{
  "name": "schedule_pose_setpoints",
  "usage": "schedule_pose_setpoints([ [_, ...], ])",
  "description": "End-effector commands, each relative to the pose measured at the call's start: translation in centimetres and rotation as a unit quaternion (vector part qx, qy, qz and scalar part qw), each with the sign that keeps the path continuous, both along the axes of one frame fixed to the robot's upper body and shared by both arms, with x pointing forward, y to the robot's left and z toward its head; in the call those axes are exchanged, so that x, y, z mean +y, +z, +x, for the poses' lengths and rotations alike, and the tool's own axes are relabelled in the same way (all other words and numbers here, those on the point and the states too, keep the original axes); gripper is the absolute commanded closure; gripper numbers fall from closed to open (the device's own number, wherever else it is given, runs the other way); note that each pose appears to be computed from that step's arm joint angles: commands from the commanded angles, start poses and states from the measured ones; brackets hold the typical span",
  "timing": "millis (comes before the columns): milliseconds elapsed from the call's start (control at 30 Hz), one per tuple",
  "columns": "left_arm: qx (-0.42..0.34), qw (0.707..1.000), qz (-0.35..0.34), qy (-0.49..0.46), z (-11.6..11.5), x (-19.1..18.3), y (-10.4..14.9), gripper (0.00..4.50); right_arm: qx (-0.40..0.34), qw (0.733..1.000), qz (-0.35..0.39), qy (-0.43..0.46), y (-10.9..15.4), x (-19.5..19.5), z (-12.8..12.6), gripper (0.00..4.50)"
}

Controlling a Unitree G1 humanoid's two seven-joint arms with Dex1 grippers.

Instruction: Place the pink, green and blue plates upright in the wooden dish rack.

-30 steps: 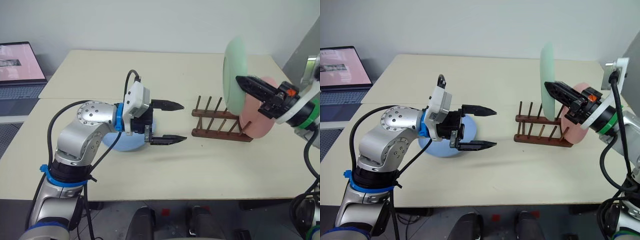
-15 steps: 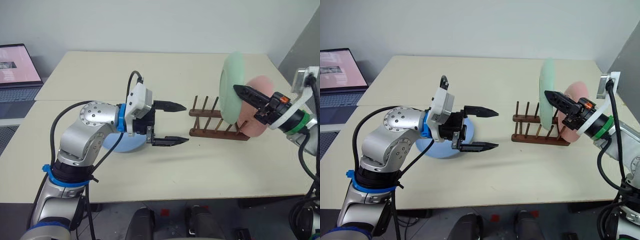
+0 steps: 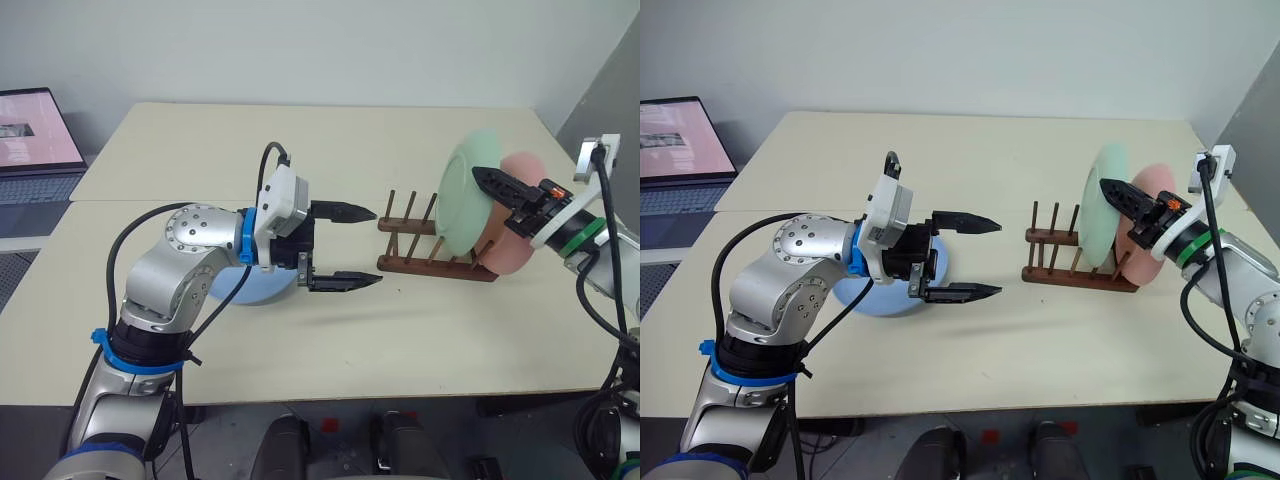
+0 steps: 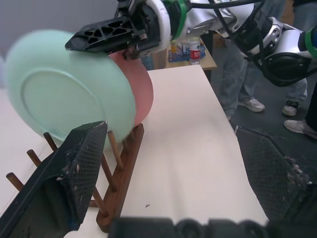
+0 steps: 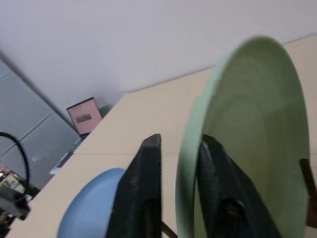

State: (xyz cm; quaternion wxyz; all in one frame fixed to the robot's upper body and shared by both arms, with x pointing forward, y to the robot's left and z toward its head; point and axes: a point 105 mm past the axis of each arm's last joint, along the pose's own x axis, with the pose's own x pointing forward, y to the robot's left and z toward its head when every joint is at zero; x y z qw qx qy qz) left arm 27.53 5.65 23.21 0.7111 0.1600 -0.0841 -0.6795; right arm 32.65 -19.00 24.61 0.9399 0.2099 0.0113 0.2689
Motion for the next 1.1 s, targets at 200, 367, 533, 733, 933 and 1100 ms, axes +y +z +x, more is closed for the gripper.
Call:
schedule_pose_setpoints([
  [200,-0.016,1.0,-0.006,0.023,0.2,0.3,0.7,0.0,-0.141,0.978,-0.152,-0.034,6.3,-1.0,-1.1,0.33],
  [367,-0.044,0.984,-0.049,0.166,2.9,3.0,1.6,0.0,-0.187,0.915,-0.347,0.086,6.1,1.7,-3.2,0.33],
  [533,-0.049,0.919,-0.087,0.381,5.2,10.4,1.0,0.0,-0.222,0.845,-0.42,0.246,4.4,6.3,-5.0,0.33],
  [733,0.05,0.798,-0.139,0.584,4.4,18.8,-2.8,0.0,-0.231,0.82,-0.409,0.325,3.5,8.4,-5.3,0.33],
  [933,0.205,0.716,-0.169,0.646,3.4,20.1,-8.4,0.0,-0.238,0.805,-0.401,0.368,3.4,9.6,-5.5,0.33],
  [1100,0.282,0.661,-0.172,0.674,3.5,20.3,-11.3,0.0,-0.238,0.798,-0.402,0.381,3.3,10.0,-5.6,0.33],
])
